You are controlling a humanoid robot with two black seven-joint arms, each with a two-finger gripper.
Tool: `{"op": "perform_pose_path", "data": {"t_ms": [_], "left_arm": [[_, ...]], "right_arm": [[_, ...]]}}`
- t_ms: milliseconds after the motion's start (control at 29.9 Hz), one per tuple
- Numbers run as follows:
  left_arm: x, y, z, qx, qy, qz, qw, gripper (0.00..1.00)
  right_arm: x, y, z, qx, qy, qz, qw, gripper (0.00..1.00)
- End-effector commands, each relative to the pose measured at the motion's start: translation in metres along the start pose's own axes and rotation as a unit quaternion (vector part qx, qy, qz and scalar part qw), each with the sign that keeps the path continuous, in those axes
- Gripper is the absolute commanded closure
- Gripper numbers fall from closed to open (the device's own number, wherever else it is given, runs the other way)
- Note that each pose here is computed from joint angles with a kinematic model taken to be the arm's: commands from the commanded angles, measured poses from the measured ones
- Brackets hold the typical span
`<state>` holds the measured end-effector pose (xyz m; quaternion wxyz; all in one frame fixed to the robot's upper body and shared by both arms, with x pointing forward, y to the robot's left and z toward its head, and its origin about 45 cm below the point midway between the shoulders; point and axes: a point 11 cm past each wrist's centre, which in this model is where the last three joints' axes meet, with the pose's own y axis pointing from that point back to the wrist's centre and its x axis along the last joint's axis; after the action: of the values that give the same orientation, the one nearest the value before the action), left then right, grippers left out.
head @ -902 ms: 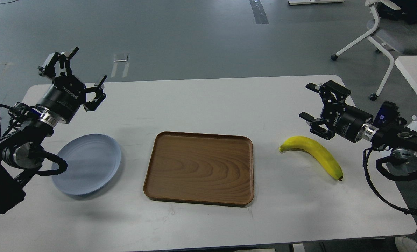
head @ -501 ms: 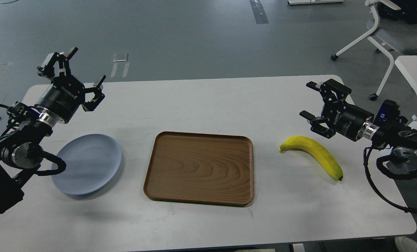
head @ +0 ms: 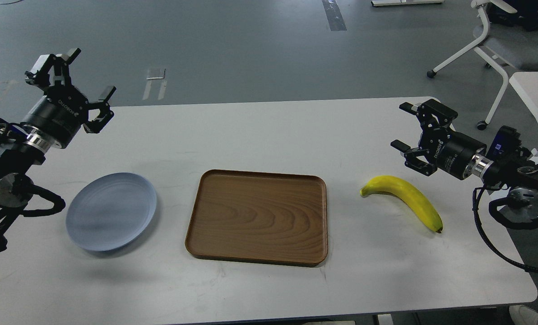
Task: Place banana on plate with both arms
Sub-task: 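Lower the left gripper toward the rim of the light blue plate, then grasp the plate rim with the left gripper and lift it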
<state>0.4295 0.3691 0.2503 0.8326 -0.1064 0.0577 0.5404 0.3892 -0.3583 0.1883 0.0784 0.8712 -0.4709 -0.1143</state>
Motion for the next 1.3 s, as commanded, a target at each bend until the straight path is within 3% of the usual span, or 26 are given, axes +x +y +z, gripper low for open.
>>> {"op": "perform_pose_path", "data": {"t_ms": [0, 167, 368, 501, 702, 902, 1270], "left_arm": [[-0.024, -0.004, 0.019, 0.031, -0.108, -0.083, 0.990, 0.00], [-0.053, 0.008, 0.041, 0.072, -0.256, -0.187, 0.946, 0.00], [-0.080, 0.043, 0.045, 0.143, -0.452, -0.304, 0.826, 0.00], [-0.067, 0.071, 0.026, 0.215, -0.554, -0.348, 0.725, 0.00], [-0.034, 0.101, -0.012, 0.294, -0.624, -0.378, 0.618, 0.00], [0.017, 0.120, -0.028, 0.362, -0.614, -0.332, 0.618, 0.00], [0.054, 0.138, -0.051, 0.405, -0.612, -0.297, 0.611, 0.01]], "right_arm": [[0.000, 0.000, 0.000, 0.001, 0.000, 0.001, 1.000, 0.00], [0.000, 0.000, 0.001, 0.000, -0.002, 0.001, 1.000, 0.00], [-0.001, 0.000, 0.004, -0.002, -0.003, 0.000, 1.000, 0.00], [-0.002, -0.003, 0.005, -0.001, -0.004, 0.000, 1.000, 0.00], [-0.006, -0.008, 0.010, -0.003, -0.008, -0.004, 1.000, 0.00], [-0.006, -0.009, 0.008, -0.001, -0.007, -0.004, 1.000, 0.00], [-0.006, -0.007, 0.010, -0.003, -0.008, -0.004, 1.000, 0.00]]}}
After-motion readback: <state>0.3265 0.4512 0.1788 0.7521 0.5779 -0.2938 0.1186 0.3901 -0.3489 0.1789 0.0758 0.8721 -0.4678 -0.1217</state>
